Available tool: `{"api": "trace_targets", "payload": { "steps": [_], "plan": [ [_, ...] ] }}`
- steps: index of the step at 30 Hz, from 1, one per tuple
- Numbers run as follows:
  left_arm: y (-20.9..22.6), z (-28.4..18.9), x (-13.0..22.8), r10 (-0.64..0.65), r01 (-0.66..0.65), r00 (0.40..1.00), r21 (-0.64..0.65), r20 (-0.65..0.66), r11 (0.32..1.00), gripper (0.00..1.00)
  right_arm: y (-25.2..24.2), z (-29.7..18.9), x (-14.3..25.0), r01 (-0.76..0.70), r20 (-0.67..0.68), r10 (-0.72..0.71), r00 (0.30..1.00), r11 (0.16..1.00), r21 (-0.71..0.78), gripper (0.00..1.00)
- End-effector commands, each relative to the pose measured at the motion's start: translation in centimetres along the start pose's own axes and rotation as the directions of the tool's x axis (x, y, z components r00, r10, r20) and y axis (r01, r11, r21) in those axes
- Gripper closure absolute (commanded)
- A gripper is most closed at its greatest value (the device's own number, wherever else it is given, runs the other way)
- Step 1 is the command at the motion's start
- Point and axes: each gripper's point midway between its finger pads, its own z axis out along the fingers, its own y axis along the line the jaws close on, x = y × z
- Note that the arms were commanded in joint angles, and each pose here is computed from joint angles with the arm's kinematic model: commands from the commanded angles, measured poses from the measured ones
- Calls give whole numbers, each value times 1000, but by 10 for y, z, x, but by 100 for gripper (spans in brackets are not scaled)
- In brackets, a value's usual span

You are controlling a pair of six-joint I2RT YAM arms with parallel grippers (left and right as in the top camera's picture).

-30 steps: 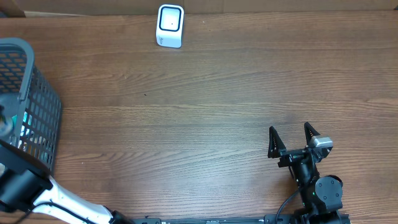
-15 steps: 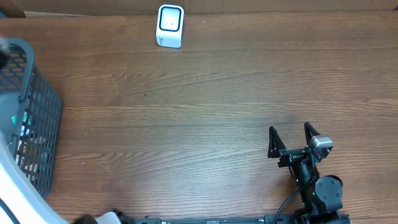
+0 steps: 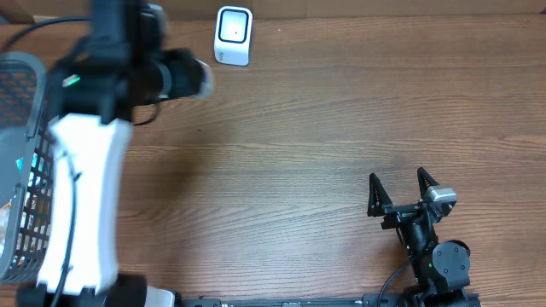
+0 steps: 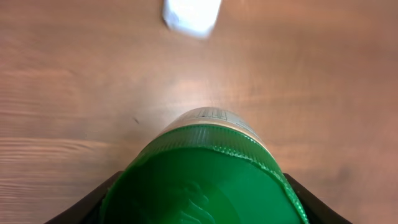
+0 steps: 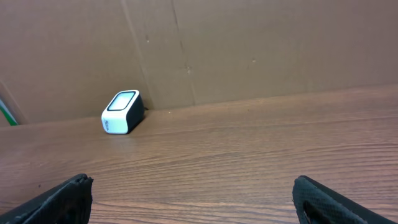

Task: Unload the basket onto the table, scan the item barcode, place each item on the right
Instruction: 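Carry the green-lidded jar with the left gripper toward the scanner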

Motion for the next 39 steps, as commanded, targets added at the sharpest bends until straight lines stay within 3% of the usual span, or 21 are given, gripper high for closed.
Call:
{"api": "trace_targets", "payload": {
  "steps": [1, 8, 16, 24, 31, 39],
  "plan": [
    [-27, 51, 25, 117, -115, 982, 16, -151, 993, 82, 1, 0, 3, 0, -1, 0, 1000, 1000, -8, 0],
    [-57, 144, 74, 209, -213, 910, 27, -357, 977, 82, 1, 0, 3, 0, -1, 0, 1000, 1000, -9, 0],
    [-73, 202, 97, 245, -248, 880, 46, -407, 968, 80, 1, 0, 3, 0, -1, 0, 1000, 1000, -8, 0],
    [-72, 227, 115, 250, -263, 854, 36, -456, 964, 79, 1, 0, 3, 0, -1, 0, 1000, 1000, -8, 0],
    [-64, 233, 107, 255, -309, 875, -69, -412, 948, 71, 1, 0, 3, 0, -1, 0, 1000, 1000, -8, 0],
    [-70, 236, 123, 308, -381, 852, -99, -423, 919, 66, 1, 0, 3, 0, -1, 0, 1000, 1000, -8, 0]
  ]
}}
